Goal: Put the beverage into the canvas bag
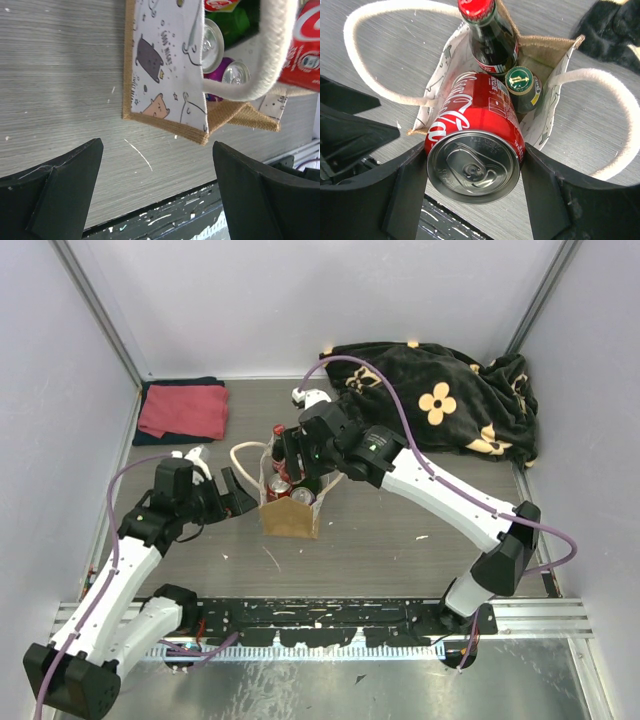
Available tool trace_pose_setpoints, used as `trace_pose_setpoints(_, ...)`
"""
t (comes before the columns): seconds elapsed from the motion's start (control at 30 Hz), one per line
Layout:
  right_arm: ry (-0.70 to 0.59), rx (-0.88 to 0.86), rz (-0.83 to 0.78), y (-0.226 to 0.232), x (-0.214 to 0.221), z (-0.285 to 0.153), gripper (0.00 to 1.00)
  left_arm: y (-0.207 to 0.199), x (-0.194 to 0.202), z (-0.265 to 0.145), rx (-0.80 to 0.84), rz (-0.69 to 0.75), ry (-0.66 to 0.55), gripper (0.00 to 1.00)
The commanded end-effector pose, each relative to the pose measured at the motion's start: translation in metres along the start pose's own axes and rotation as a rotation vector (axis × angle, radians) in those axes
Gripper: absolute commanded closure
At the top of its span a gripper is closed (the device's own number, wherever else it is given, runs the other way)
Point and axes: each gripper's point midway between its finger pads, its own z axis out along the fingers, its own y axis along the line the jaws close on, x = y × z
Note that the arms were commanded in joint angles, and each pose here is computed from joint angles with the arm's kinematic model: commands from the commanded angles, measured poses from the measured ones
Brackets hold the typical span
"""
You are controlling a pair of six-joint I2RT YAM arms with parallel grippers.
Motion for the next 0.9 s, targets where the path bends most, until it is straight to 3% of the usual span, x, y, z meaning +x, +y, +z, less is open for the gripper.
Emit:
trace_pose_setpoints(0.0,-0.143,-0.072,0.016,0.019,-0.035,-0.003,0.99,0.006,-0.011,-0.012,-0.027,-0.013,-0.041,0.02)
trace_pose_setpoints(0.87,0.092,-0.103,-0.127,0.062,0.029,0.012,0.99,0.018,-0.003,-0.006,-0.057,-0.008,-0.019,0.02)
